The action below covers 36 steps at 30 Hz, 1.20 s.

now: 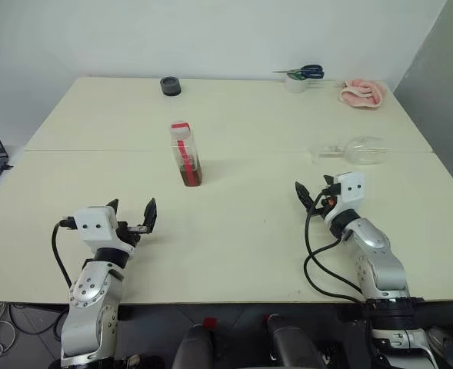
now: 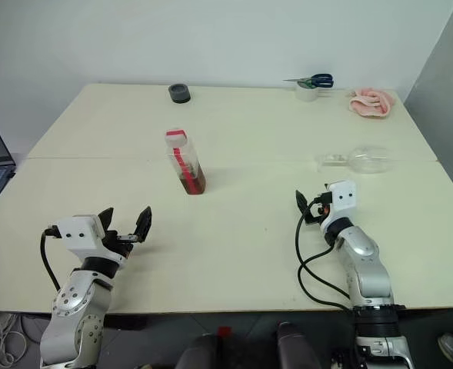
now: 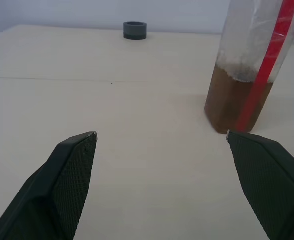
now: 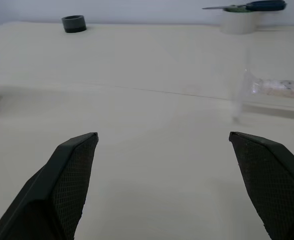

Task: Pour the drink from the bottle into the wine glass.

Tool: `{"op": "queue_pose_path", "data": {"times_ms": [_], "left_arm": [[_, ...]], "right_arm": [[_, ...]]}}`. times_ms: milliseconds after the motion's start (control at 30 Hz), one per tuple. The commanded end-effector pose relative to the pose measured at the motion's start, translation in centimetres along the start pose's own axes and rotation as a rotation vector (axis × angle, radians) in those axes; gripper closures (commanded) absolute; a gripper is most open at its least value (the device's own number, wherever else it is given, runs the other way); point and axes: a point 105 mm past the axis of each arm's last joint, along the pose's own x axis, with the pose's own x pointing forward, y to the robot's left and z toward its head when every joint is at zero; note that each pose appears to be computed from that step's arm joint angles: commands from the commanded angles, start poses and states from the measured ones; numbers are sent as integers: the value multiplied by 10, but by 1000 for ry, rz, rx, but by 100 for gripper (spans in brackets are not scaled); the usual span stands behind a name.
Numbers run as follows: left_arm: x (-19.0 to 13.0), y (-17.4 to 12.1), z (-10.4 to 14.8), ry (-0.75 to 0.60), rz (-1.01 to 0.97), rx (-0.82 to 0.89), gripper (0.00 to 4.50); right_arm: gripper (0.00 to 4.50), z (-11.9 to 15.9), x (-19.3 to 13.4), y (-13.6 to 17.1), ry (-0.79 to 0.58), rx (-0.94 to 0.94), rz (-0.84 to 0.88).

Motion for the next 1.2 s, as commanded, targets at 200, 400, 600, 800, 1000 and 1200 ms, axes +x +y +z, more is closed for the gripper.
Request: {"op": "queue_pose_path", "data": {"times_ms": [200, 400, 600, 800, 1000, 1200], "left_arm": [[14, -35, 20, -84, -87, 70, 5], [46, -65, 44, -148, -31, 57, 5], [66, -92, 54, -161, -69, 24, 5], [86, -89, 62, -180, 13, 46, 5], [96, -98, 58, -168, -10, 61, 5], [108, -100, 58, -170, -8, 79, 5]], "right_arm": [[0, 20, 4, 33, -58, -89, 169], [0, 29, 5, 82, -8, -47, 471], [0, 34, 2, 99, 12, -61, 585], [0, 47, 2, 106, -19, -26, 632], [0, 76, 6, 99, -92, -64, 617], [0, 96, 7, 104, -140, -105, 630]]}}
